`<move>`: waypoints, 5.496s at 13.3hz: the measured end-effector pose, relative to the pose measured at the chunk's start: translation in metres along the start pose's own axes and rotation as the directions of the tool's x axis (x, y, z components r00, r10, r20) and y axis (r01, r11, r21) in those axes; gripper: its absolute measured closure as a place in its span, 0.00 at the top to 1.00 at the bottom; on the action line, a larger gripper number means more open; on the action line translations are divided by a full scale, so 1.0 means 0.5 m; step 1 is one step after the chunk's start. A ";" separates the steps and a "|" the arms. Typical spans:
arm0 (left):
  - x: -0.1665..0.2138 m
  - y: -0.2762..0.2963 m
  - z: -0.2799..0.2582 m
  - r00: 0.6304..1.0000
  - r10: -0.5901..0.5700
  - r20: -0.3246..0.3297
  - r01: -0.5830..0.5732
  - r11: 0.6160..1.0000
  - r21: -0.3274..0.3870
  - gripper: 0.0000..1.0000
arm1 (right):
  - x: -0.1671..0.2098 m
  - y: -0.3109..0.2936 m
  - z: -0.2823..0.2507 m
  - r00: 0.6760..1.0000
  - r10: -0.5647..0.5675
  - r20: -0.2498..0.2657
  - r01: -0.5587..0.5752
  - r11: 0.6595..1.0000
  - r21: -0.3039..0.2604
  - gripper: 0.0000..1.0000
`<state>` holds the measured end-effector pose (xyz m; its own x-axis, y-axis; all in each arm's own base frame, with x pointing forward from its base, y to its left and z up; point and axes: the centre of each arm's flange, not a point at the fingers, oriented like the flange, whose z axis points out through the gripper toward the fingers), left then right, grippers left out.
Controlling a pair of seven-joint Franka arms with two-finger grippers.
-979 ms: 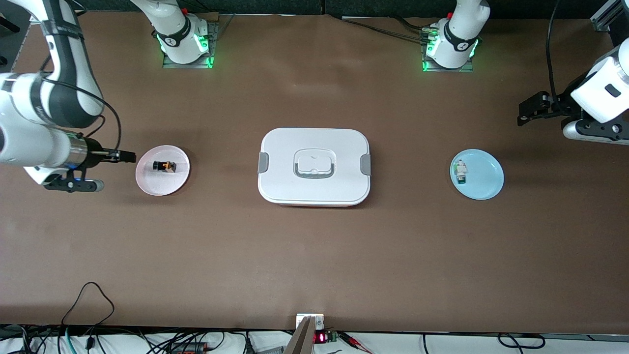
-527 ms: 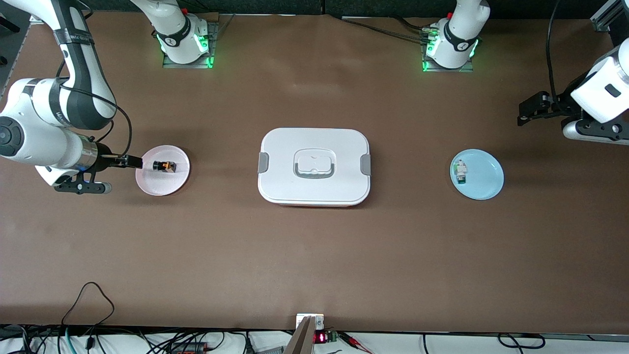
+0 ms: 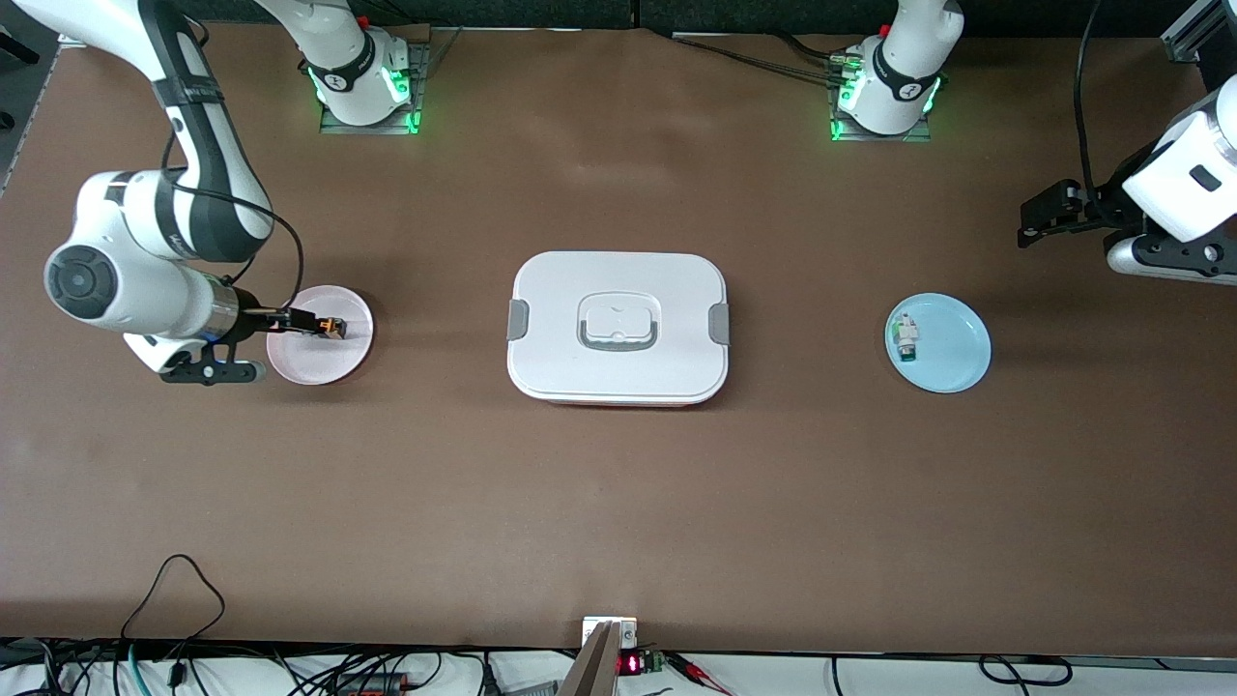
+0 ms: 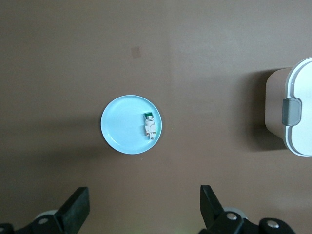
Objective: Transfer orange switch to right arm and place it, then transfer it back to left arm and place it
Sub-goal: 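Lower the right gripper and close it on the orange switch, then lift the orange switch off the white plate with the right gripper, then carry the switch above the box while the left gripper reaches toward it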
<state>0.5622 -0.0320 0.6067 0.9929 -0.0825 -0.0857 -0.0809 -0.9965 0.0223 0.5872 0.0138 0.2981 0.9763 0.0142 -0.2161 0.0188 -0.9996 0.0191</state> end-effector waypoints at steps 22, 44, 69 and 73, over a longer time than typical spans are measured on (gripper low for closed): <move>0.000 -0.002 0.000 1.000 -0.002 0.000 0.002 1.000 0.000 1.00 | -0.043 -0.011 0.224 0.999 -0.052 0.003 0.053 0.997 -0.061 1.00; 0.000 -0.003 0.000 1.000 -0.002 0.000 0.002 1.000 0.000 1.00 | -0.034 -0.008 0.163 0.998 -0.047 -0.050 0.046 0.999 -0.025 0.74; 0.000 0.015 0.002 1.000 0.014 0.005 -0.014 1.000 -0.003 1.00 | -0.121 -0.283 -0.573 0.742 -0.533 -0.406 0.643 0.738 0.206 0.74; -0.008 0.066 0.016 0.997 0.044 0.060 -0.033 0.982 -0.184 1.00 | -0.125 -0.318 -0.596 0.575 -0.617 -0.537 0.795 0.577 0.187 0.74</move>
<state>0.5547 -0.0646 0.5998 0.9813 -0.1275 -0.1442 -0.0958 -0.9734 0.2082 0.5875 0.1784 0.5996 0.6652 0.6376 0.3886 0.7467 -0.5699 -0.3432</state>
